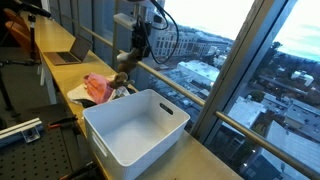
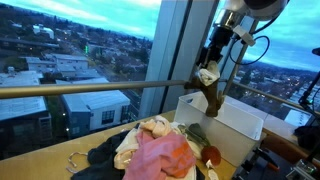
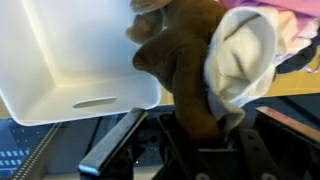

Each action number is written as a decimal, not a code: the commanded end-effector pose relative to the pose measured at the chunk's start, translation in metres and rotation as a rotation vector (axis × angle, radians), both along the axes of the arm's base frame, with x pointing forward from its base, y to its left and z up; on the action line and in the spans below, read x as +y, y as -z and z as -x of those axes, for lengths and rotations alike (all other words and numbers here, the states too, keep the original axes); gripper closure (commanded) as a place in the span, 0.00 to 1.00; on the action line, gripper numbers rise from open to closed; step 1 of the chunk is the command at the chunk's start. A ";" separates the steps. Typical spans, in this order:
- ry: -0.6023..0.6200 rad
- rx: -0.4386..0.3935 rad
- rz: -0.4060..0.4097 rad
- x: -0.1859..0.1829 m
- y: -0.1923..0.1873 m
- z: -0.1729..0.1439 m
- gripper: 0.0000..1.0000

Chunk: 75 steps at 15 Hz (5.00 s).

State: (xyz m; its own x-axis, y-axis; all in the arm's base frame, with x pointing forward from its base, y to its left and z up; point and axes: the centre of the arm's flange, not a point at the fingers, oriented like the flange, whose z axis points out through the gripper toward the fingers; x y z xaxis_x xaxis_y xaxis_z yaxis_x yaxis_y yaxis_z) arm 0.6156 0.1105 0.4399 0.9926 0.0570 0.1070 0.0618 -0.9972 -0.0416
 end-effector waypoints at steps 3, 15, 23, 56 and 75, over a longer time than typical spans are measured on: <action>-0.114 0.041 0.033 0.157 0.018 0.041 0.70; -0.073 0.113 0.092 0.165 0.069 0.075 0.00; -0.059 0.143 0.095 0.158 0.084 0.074 0.00; -0.393 0.081 0.173 0.244 0.153 -0.002 0.00; -0.410 0.227 0.190 0.249 0.255 0.028 0.26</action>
